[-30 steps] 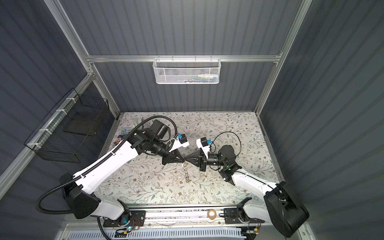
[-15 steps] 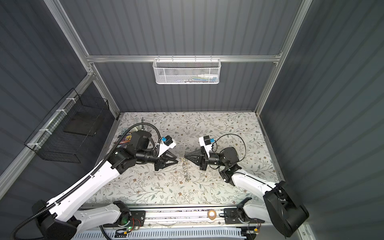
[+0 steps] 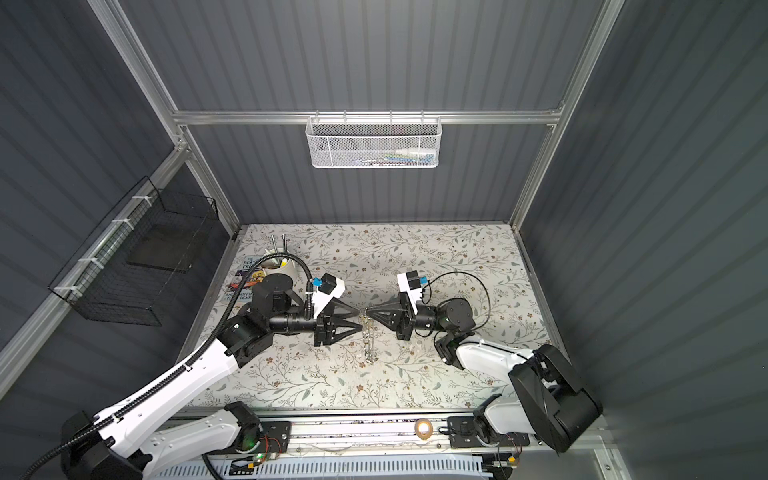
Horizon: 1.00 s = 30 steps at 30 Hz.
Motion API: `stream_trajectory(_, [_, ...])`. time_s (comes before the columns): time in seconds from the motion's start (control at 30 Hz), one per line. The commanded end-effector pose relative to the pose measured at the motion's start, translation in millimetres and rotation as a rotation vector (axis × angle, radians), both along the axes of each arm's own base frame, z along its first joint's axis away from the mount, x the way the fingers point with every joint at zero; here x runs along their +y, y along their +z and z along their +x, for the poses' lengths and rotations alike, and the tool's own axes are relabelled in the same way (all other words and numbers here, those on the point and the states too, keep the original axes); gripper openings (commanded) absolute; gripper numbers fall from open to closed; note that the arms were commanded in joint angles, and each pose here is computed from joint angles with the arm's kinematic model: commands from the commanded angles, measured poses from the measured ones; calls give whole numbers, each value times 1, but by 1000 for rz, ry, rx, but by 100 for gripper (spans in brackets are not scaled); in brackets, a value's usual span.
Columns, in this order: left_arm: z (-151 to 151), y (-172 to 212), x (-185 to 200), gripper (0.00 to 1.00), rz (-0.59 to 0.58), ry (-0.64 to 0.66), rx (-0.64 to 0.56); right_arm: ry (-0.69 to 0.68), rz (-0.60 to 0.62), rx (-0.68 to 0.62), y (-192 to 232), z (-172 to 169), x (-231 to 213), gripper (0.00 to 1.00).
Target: Put the keys on the keyring
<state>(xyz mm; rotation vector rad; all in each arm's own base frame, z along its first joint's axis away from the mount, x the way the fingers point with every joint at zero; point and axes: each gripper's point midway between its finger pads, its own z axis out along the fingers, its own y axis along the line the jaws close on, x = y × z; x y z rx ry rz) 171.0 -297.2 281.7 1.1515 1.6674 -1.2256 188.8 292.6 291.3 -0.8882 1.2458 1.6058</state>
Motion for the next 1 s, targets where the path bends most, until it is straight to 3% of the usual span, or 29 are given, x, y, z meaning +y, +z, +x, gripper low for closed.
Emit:
stream_trajectory(0.0, [-3,3,-3,45,-36,-33,8,8,51,-56,16,-6,-2,0])
stream_trajectory(0.2, [0,2,-5,30,-38,-32,19,12,48,-51,15,-6,-1,0])
stream_trajectory(0.4, [1,-2,-7,4,-34,-36,34,12,47,-50,14,-6,-1,0])
stream_trajectory(0.47, [2,-5,-7,0,-30,-33,42,15,45,-48,13,-6,0,0])
stream_trajectory(0.8, [7,-24,-16,0,-2,-48,113,26,20,-64,13,-10,7,0])
stream_trajectory(0.87, [10,-25,-17,16,-2,-44,117,28,20,-67,13,-11,9,0])
stream_trajectory(0.97, [12,-25,-17,29,-6,-31,111,28,21,-65,13,-10,9,0])
